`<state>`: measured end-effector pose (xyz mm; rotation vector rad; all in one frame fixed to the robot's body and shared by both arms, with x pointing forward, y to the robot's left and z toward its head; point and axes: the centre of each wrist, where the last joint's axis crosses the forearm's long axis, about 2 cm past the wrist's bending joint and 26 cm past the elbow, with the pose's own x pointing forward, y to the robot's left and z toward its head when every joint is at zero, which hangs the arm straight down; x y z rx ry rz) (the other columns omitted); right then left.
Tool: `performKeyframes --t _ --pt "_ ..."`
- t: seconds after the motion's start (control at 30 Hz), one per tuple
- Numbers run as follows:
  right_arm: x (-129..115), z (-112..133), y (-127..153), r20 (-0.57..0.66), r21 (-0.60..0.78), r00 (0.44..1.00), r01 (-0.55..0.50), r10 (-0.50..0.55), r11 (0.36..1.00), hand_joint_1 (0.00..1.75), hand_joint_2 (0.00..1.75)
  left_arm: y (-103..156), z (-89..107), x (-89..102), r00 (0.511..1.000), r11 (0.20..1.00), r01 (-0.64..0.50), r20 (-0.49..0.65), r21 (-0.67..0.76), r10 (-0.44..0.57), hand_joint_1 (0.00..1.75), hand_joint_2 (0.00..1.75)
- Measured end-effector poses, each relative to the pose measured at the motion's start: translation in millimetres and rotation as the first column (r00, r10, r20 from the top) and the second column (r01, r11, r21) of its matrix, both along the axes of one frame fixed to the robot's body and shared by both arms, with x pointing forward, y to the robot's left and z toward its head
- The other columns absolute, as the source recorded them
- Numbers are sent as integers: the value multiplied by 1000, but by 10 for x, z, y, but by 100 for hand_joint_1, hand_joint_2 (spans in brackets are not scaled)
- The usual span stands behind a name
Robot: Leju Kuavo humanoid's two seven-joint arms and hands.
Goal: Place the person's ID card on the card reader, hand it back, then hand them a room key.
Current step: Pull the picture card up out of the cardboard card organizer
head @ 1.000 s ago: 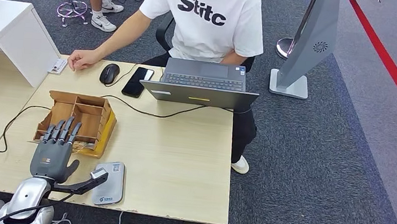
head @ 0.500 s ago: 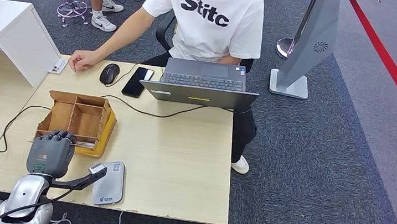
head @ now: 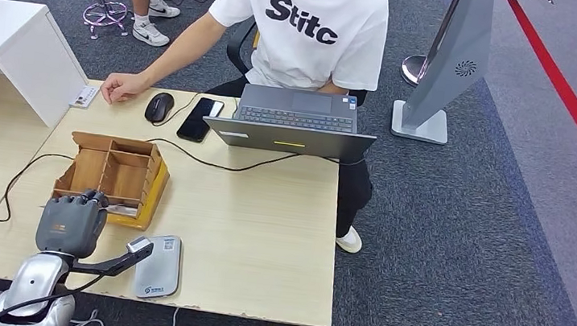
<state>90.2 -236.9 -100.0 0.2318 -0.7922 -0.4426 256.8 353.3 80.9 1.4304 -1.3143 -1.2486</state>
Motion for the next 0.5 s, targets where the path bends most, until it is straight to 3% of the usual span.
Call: performKeyframes --t 0.5 --pt "0 0 1 -1 0 1000 -3 3 1000 0 175 1 54 21 1000 1000 1 31 2 -1 175 175"
